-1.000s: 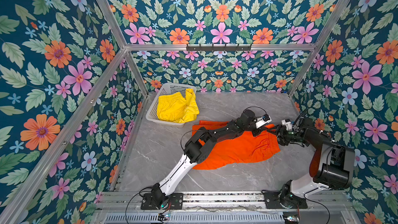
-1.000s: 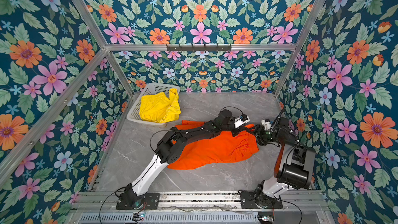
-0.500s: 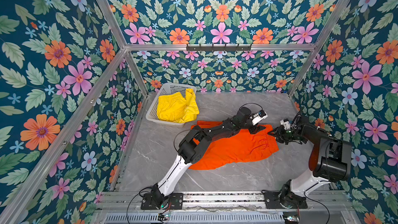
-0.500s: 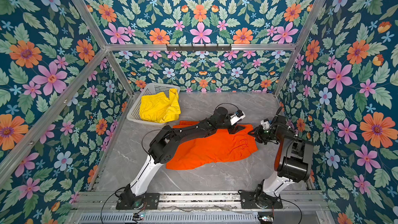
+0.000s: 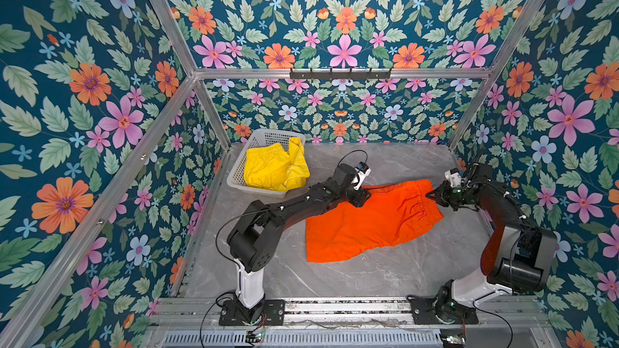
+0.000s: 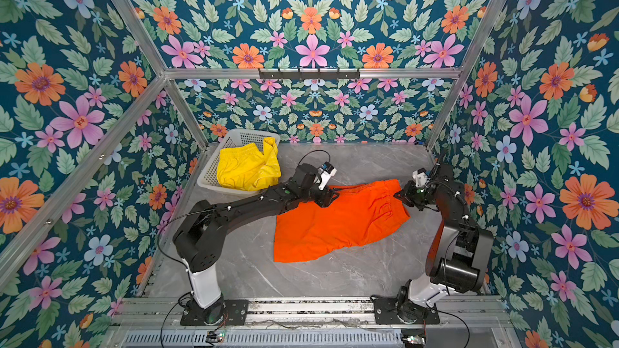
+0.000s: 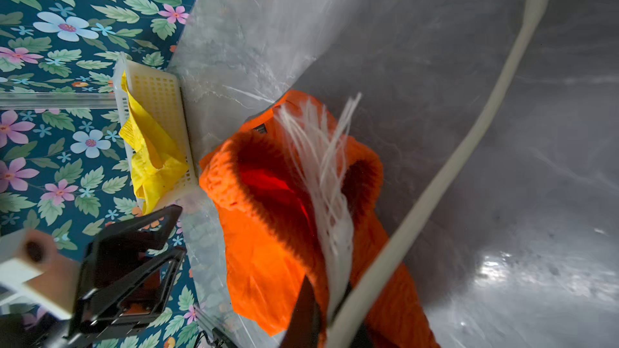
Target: Fold and stack the shorts
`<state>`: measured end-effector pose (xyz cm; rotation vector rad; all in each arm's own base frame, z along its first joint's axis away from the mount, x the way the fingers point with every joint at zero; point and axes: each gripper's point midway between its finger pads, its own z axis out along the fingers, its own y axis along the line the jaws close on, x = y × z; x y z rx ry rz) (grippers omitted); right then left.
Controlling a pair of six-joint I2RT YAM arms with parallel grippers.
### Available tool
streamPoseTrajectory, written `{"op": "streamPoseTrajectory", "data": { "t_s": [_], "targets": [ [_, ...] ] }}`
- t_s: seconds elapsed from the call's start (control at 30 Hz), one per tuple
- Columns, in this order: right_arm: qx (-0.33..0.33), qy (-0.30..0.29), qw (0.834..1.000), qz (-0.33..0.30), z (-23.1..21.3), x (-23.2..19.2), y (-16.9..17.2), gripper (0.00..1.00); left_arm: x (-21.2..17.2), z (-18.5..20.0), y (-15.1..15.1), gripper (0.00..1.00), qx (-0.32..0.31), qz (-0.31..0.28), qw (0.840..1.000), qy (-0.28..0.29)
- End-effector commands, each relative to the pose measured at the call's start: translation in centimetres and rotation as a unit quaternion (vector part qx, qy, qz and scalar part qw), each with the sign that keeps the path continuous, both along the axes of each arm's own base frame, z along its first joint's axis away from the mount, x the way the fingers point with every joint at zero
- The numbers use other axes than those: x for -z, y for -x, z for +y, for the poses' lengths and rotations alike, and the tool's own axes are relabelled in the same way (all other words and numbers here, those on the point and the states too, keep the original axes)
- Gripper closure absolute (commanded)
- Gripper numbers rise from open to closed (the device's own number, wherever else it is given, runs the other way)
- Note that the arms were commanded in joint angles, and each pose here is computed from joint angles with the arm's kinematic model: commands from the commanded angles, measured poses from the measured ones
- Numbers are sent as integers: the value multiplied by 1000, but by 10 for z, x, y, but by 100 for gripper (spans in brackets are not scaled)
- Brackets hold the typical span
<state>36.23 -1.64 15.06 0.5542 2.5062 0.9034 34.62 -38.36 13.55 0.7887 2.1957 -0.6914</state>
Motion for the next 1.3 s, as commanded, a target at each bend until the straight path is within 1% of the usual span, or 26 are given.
{"op": "streamPoseTrajectory", "data": {
  "t_s": [0.0,0.1,0.23,0.3,0.4,0.5,0.6,0.73,0.83,1.0,1.1,1.2,1.27],
  "targets": [
    [-8,34,999,6,-2,-18,6,100,29,49,13,41,-103,97,990,-25],
    [-9,64,998,-5,-3,-39,3,100,41,81,19,42,-160,140,977,-12],
    [-14,107,994,-11,0,-58,-2,100,51,106,21,43,-211,173,962,23],
    [-18,126,992,-13,5,-65,-4,100,61,116,22,44,-232,184,955,23],
    [-26,156,987,-17,14,-74,-9,100,76,125,24,46,-248,192,949,15],
    [-29,176,984,-29,24,-86,-15,100,90,128,24,51,-257,200,946,11],
    [-36,196,979,-40,33,-97,-20,100,103,129,24,52,-259,210,943,-1],
    [-46,209,975,-57,50,-111,-26,100,113,130,25,52,-263,216,940,-12],
    [-59,214,972,-71,69,-119,-31,100,116,134,25,52,-266,213,940,-16],
    [-98,226,966,-85,121,-122,-33,100,126,134,25,62,-272,217,937,-16],
    [-120,245,958,-88,151,-117,-33,100,129,133,24,64,-274,217,937,-15],
    [-143,252,952,-95,182,-116,-30,100,132,133,24,64,-274,218,936,-18],
    [-162,259,948,-87,204,-101,-31,100,134,133,24,65,-274,218,937,-20]
  ]
}}
